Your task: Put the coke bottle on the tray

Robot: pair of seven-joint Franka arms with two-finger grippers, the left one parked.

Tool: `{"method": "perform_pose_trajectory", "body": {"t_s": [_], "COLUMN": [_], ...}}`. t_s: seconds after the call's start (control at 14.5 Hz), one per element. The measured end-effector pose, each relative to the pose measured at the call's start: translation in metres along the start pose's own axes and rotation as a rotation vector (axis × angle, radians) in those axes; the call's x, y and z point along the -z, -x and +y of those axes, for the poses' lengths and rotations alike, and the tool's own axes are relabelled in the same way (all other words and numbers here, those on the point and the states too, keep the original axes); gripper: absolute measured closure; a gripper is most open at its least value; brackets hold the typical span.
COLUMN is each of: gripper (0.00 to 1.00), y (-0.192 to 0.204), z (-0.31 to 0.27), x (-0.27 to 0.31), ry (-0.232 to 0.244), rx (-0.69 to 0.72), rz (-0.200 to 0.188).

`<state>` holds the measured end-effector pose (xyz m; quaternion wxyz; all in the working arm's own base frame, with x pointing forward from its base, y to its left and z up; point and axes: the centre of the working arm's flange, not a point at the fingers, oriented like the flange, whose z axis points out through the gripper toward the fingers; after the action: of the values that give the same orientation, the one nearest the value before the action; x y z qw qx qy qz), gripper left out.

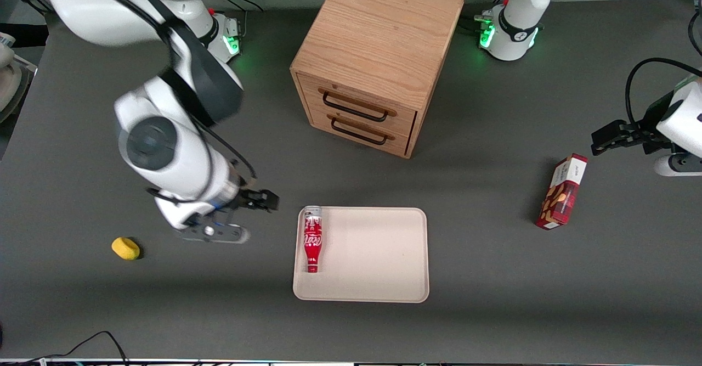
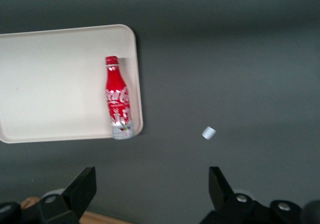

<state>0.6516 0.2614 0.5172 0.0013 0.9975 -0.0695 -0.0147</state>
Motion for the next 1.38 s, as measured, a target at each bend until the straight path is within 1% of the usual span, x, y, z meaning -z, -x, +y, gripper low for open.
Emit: {"method": "perform_pose_trajectory", "body": {"t_s": [0.14,0.28,0.41,0.48,0.55,0.69,0.83,1.17,1.38], "gripper": [0.00,0.00,0.00,0.00,0.00,0.00,0.00,0.00,0.00], "y": [0.018,0.043,0.070,0.081,0.091,0.106,0.119,0.162,0.177], "z": [0.042,0.085,0.128,0.151,0.173,0.203,0.216,0.226,0.238], "x": [0.052,0.100,0.141,0.157,0.169,0.176,0.166,0.123,0.114], "ry": [0.038,0.056,0.050,0.039,0.027,0.020,0.023,0.028,0.023], "rx": [-0.066,-0.140,-0.202,-0.227,-0.244,-0.265,-0.267,-0.289,-0.306], "rz": [-0.032,-0.070,-0.128,-0.149,-0.158,-0.163,-0.157,-0.111,-0.093]}}
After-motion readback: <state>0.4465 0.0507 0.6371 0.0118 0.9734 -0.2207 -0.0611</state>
